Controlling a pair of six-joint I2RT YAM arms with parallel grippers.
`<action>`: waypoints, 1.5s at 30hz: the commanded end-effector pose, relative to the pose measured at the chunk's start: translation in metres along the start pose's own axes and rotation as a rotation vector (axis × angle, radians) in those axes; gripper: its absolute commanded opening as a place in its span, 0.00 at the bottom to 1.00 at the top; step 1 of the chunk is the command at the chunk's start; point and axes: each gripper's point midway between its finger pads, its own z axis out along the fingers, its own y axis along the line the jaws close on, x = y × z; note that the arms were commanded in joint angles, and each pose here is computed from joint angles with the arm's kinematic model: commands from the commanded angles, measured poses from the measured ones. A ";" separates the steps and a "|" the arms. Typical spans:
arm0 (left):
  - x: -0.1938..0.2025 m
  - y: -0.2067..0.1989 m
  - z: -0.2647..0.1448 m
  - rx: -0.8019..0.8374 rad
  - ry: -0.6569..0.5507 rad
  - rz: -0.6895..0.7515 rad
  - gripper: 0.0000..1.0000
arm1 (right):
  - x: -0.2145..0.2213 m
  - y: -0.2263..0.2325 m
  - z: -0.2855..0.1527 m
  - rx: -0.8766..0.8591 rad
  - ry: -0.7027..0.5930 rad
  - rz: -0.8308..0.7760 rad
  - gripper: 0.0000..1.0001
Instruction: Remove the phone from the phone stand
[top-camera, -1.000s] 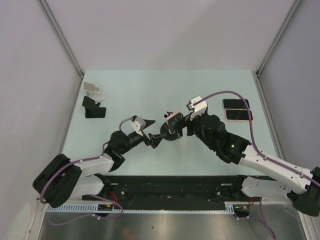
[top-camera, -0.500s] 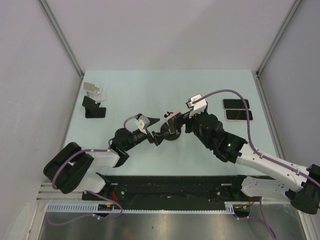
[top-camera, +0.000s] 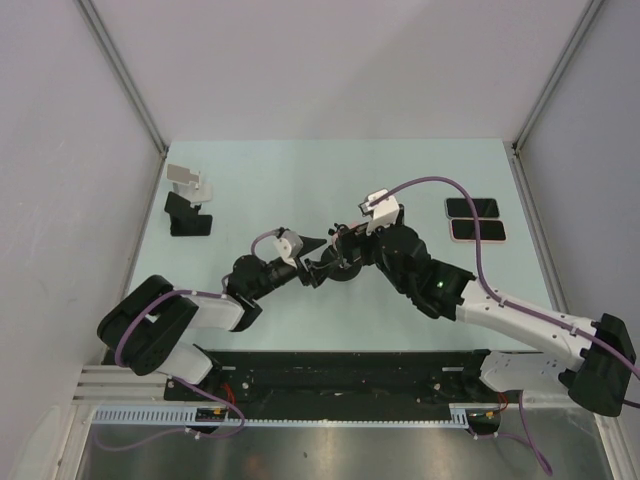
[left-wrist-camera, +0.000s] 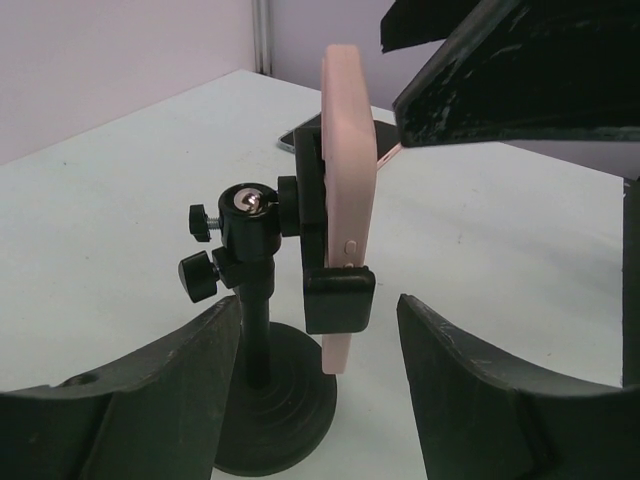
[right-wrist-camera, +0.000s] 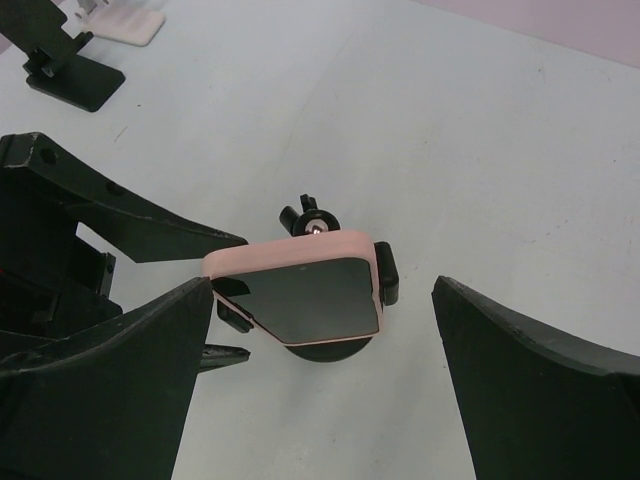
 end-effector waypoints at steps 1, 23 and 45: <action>-0.030 -0.008 0.008 0.038 -0.092 0.032 0.68 | -0.014 0.002 0.004 0.018 -0.020 0.058 0.97; -0.035 -0.012 -0.001 -0.088 -0.126 -0.010 0.08 | -0.012 0.021 0.016 0.061 0.019 0.348 1.00; -0.027 0.001 -0.020 -0.268 -0.111 -0.134 0.00 | -0.004 0.044 0.039 0.084 0.074 0.423 0.84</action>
